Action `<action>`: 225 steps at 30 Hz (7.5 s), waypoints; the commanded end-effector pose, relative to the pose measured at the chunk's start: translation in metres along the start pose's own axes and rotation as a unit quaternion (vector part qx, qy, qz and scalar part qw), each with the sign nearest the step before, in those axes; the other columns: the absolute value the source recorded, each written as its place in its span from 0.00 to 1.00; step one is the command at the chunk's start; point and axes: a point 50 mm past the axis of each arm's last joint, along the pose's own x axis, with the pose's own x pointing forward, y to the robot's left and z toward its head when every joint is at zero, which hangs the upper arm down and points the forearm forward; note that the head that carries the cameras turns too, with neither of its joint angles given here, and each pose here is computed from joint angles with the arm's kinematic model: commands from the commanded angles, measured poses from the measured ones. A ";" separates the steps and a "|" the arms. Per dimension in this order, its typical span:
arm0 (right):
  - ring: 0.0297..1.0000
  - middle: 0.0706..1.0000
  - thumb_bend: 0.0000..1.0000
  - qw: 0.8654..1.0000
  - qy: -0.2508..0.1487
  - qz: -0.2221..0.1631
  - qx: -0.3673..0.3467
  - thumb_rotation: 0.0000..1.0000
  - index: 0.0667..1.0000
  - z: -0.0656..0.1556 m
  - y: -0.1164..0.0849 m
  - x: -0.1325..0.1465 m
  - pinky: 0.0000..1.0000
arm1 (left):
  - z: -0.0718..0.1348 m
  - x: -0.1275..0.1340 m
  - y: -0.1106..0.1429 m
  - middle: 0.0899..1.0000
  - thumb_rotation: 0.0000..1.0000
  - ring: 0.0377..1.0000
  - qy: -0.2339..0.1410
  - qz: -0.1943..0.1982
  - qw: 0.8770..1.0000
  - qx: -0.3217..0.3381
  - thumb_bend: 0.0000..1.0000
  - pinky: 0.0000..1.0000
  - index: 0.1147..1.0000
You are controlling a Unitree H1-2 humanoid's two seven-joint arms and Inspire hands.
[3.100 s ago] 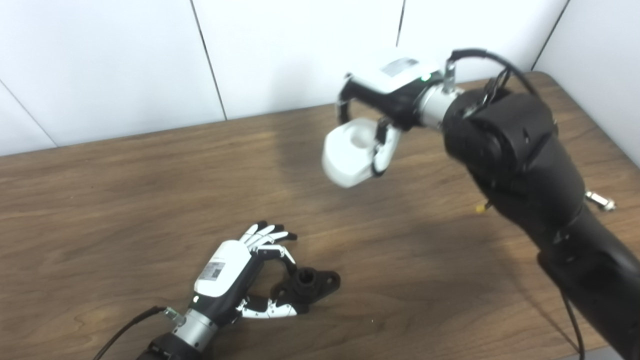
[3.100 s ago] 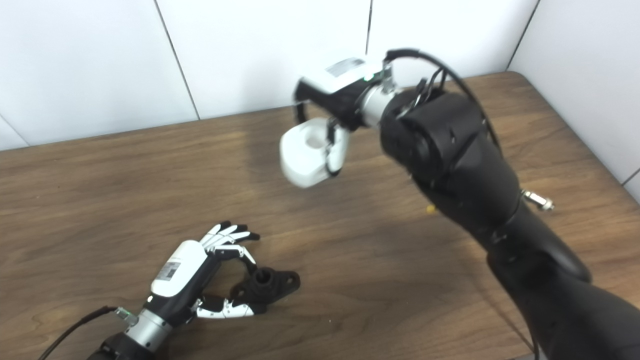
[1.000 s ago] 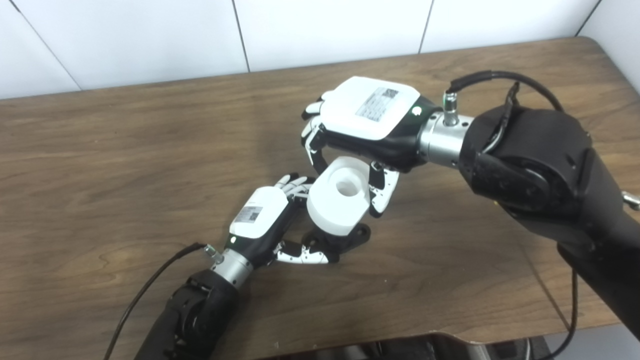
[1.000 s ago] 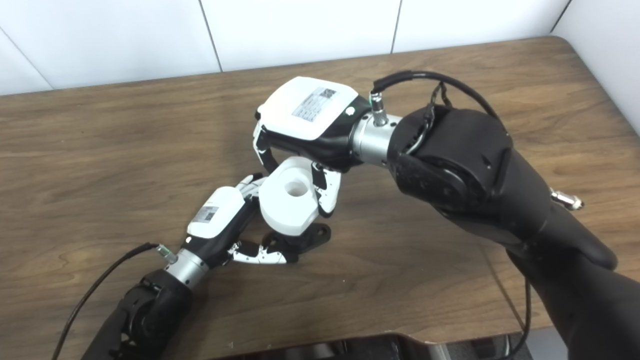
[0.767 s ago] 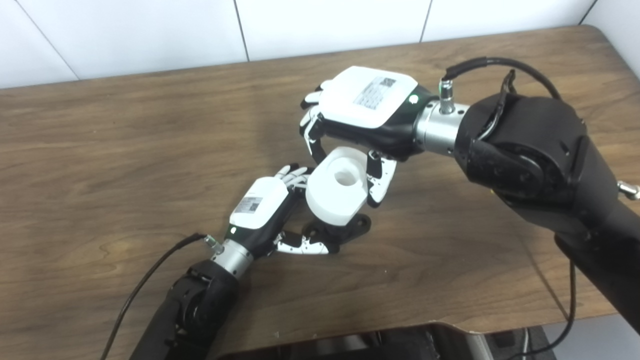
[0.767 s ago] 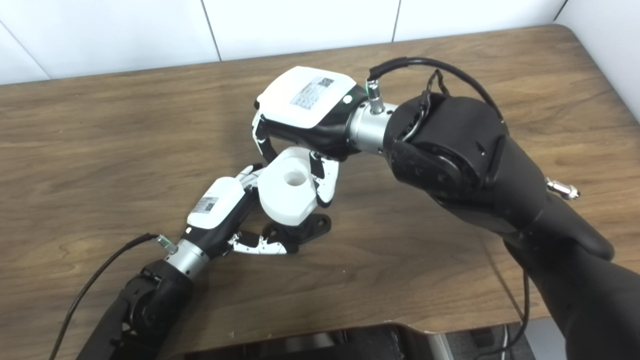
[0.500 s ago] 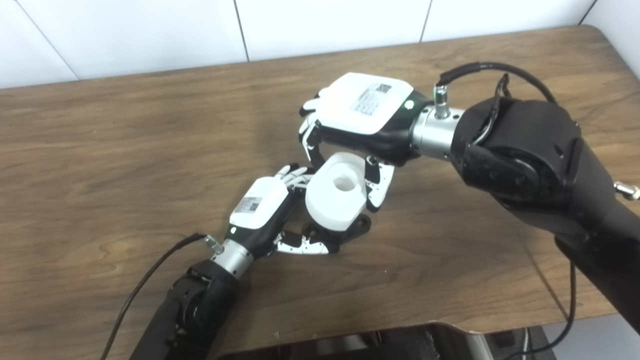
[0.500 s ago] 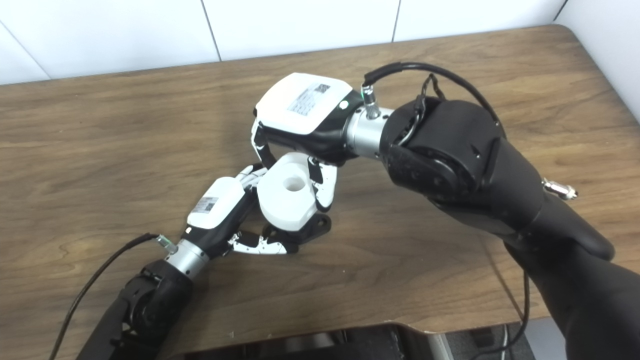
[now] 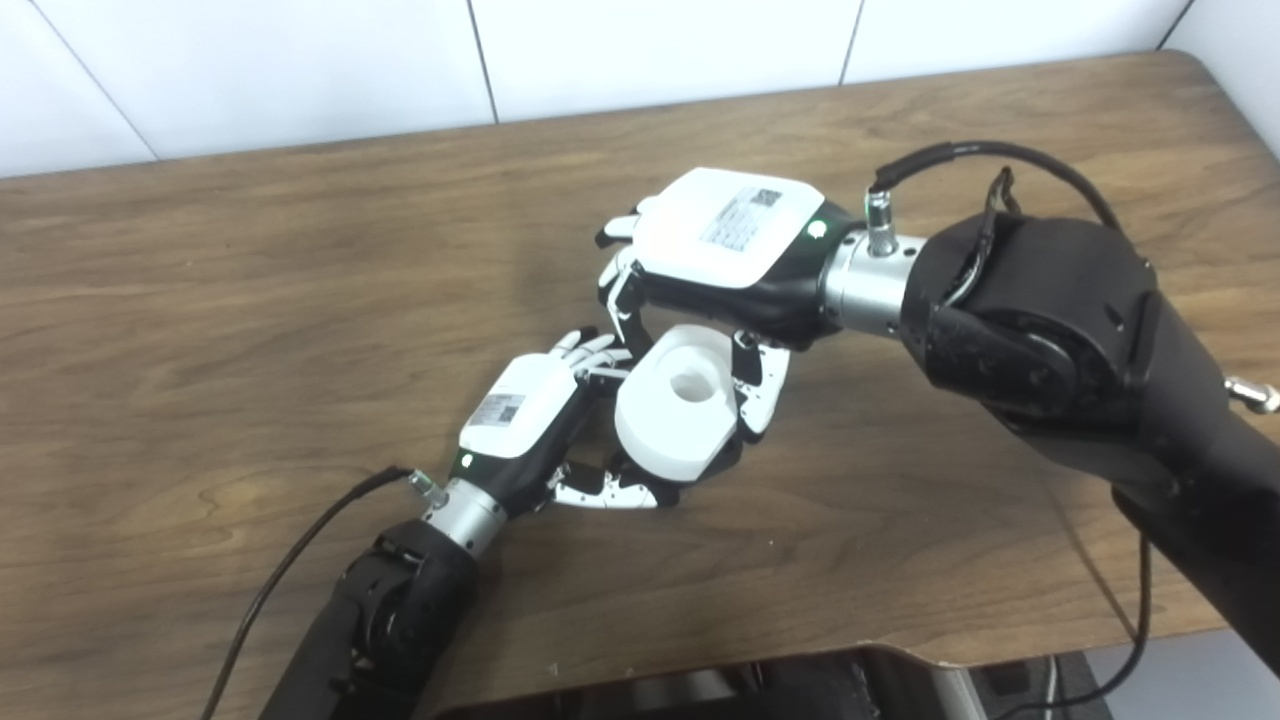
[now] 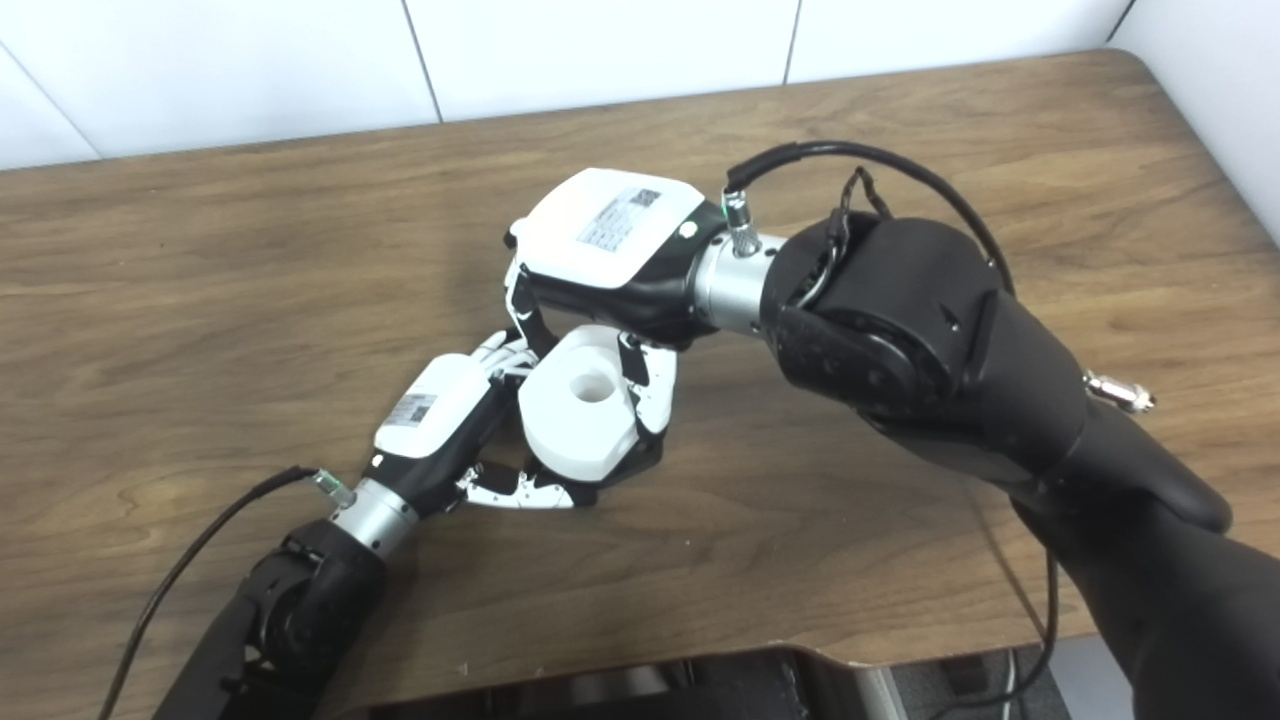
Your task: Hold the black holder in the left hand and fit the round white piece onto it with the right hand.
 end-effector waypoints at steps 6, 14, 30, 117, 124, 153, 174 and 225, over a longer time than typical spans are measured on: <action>0.95 0.78 0.52 0.999 0.008 0.037 -0.018 0.13 0.44 0.002 0.000 -0.003 0.96 | 0.000 -0.004 -0.014 0.80 0.06 0.89 0.012 -0.042 0.999 0.002 0.52 0.97 0.42; 0.95 0.79 0.52 0.999 0.012 0.036 -0.019 0.13 0.44 0.003 0.004 -0.004 0.97 | 0.001 -0.003 -0.015 0.80 0.06 0.89 0.013 -0.044 0.999 0.004 0.52 0.97 0.42; 0.93 0.78 0.53 0.998 0.029 0.024 -0.042 0.14 0.44 0.006 0.010 -0.001 0.95 | 0.002 -0.002 -0.016 0.80 0.06 0.89 0.012 -0.043 0.999 0.003 0.52 0.96 0.42; 0.90 0.76 0.53 0.996 0.016 0.023 -0.082 0.14 0.44 0.019 0.019 0.010 0.84 | 0.004 0.001 -0.016 0.80 0.06 0.89 0.008 -0.037 0.999 0.007 0.52 0.96 0.42; 0.91 0.77 0.53 0.996 0.019 0.026 -0.088 0.14 0.44 0.021 0.022 0.011 0.85 | 0.004 0.001 -0.017 0.80 0.06 0.89 0.004 -0.034 0.999 0.007 0.52 0.96 0.42; 0.90 0.75 0.53 0.995 0.019 0.027 -0.090 0.13 0.44 0.008 0.007 0.007 0.80 | 0.004 0.001 -0.015 0.80 0.06 0.89 0.007 -0.038 0.999 0.005 0.52 0.96 0.42; 0.88 0.74 0.53 0.993 0.017 0.030 -0.111 0.14 0.44 0.016 0.015 0.009 0.80 | 0.004 0.001 -0.014 0.80 0.06 0.89 0.004 -0.035 0.999 0.007 0.52 0.95 0.42; 0.90 0.76 0.53 0.993 0.015 0.035 -0.112 0.14 0.44 0.010 0.001 0.005 0.79 | -0.001 -0.003 -0.006 0.80 0.06 0.89 0.010 -0.043 0.999 0.007 0.51 0.97 0.42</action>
